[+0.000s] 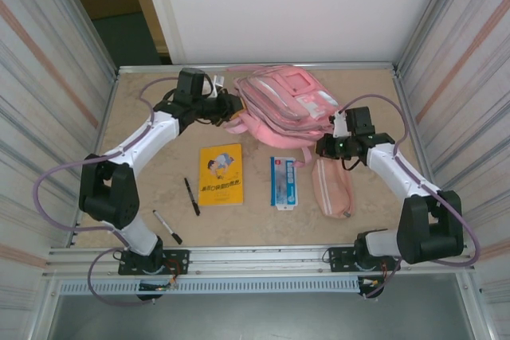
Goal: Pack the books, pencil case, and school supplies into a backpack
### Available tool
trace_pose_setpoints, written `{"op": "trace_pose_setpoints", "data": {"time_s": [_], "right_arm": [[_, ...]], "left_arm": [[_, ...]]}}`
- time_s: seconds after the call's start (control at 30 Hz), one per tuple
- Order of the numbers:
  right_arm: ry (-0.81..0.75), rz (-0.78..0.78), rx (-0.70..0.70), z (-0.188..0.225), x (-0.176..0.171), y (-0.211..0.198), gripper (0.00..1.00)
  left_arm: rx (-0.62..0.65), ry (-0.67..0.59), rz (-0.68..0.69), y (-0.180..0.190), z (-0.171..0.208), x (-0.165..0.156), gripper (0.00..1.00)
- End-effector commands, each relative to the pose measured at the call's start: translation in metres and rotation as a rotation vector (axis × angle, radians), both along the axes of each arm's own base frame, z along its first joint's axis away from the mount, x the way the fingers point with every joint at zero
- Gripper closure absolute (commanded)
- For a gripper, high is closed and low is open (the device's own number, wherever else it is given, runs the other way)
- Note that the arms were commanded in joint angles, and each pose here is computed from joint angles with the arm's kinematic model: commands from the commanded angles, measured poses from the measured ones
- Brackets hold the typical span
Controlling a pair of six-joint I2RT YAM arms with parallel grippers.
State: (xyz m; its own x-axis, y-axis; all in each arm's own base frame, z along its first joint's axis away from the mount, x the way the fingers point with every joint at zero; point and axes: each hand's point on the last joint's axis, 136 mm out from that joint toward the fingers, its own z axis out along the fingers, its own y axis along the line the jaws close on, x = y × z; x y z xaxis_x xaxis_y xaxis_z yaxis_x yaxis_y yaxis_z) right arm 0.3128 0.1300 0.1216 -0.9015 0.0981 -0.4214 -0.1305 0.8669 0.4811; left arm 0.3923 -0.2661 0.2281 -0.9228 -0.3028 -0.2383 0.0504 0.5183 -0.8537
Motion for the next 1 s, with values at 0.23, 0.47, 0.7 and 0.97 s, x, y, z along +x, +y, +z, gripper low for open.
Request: {"op": "trace_pose_setpoints", "data": {"time_s": [0.23,0.47,0.7,0.97], "right_arm": [[0.022,0.295,0.124,0.033,-0.008,0.097,1.00],[0.086,0.357,0.104,0.014,-0.003,0.149,0.98],[0.170,0.317,0.000,-0.021,-0.010,0.143,0.95],[0.196,0.227,-0.065,-0.029,-0.019,0.129,0.71]], "left_arm": [[-0.001,-0.076,0.020,-0.012,-0.032,0.021,1.00],[0.061,-0.008,0.067,-0.006,-0.076,0.014,0.98],[0.093,0.169,0.139,0.032,-0.117,-0.001,0.55],[0.205,0.142,0.123,0.056,-0.096,-0.044,0.46]]}}
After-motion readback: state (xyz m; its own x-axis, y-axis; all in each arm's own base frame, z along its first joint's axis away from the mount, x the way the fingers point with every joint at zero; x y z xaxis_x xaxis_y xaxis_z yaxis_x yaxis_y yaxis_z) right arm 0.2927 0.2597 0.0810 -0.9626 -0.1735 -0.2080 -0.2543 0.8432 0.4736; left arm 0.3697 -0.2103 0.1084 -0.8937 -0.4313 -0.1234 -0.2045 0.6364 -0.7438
